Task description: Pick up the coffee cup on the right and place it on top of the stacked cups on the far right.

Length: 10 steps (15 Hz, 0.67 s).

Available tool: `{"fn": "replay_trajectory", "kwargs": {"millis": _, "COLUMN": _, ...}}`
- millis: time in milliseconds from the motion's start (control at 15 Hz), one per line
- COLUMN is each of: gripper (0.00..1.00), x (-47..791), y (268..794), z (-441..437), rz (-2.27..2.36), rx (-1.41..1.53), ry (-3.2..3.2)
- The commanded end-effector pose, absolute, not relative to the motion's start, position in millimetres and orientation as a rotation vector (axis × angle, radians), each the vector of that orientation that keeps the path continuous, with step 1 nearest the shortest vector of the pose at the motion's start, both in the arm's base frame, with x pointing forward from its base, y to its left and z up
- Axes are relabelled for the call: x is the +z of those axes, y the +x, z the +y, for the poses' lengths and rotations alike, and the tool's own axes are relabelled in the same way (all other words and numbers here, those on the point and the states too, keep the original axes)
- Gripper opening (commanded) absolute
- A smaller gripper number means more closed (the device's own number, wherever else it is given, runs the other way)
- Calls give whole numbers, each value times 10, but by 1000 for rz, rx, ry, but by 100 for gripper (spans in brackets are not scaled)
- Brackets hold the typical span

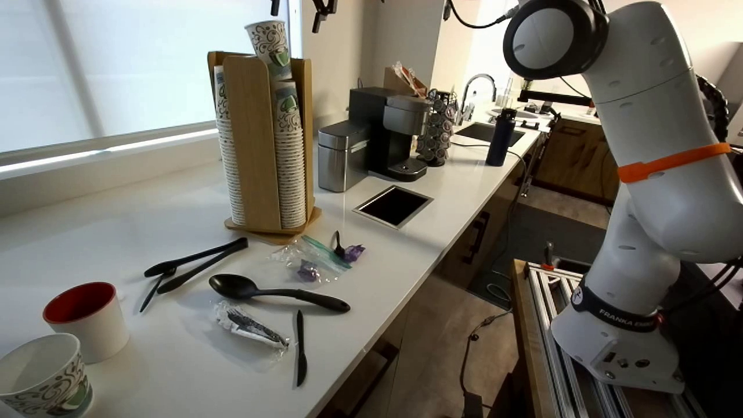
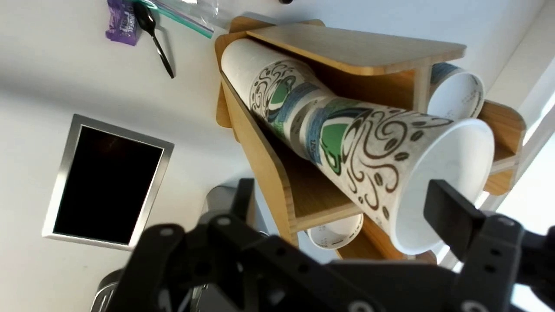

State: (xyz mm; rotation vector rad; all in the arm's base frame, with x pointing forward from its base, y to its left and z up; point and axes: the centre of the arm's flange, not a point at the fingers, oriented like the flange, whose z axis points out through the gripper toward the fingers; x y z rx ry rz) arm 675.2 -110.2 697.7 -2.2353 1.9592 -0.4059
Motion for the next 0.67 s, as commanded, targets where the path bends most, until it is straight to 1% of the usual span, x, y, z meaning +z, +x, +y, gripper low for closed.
{"fn": "replay_trajectory", "kwargs": {"millis": 0, "gripper": 100, "x": 7363, "y": 6653, "z": -992, "rz": 1884, "rx": -444, "ry": -2241}}
{"fn": "replay_trajectory", "kwargs": {"millis": 200, "gripper": 100, "x": 7627, "y": 6300, "z": -910, "rz": 1686, "rx": -430, "ry": -2350}}
{"fn": "replay_trajectory", "kwargs": {"millis": 467, "gripper": 100, "x": 7681, "y": 5887, "z": -747, "rz": 1465, "rx": -294, "ry": -2554}}
{"fn": "replay_trajectory", "kwargs": {"millis": 533, "gripper": 100, "x": 7647, "y": 5866, "z": -704, "rz": 1416, "rx": -255, "ry": -2595}}
{"fn": "replay_trajectory", "kwargs": {"millis": 600, "gripper": 100, "x": 7782, "y": 6036, "z": -735, "rz": 1511, "rx": -344, "ry": -2525}}
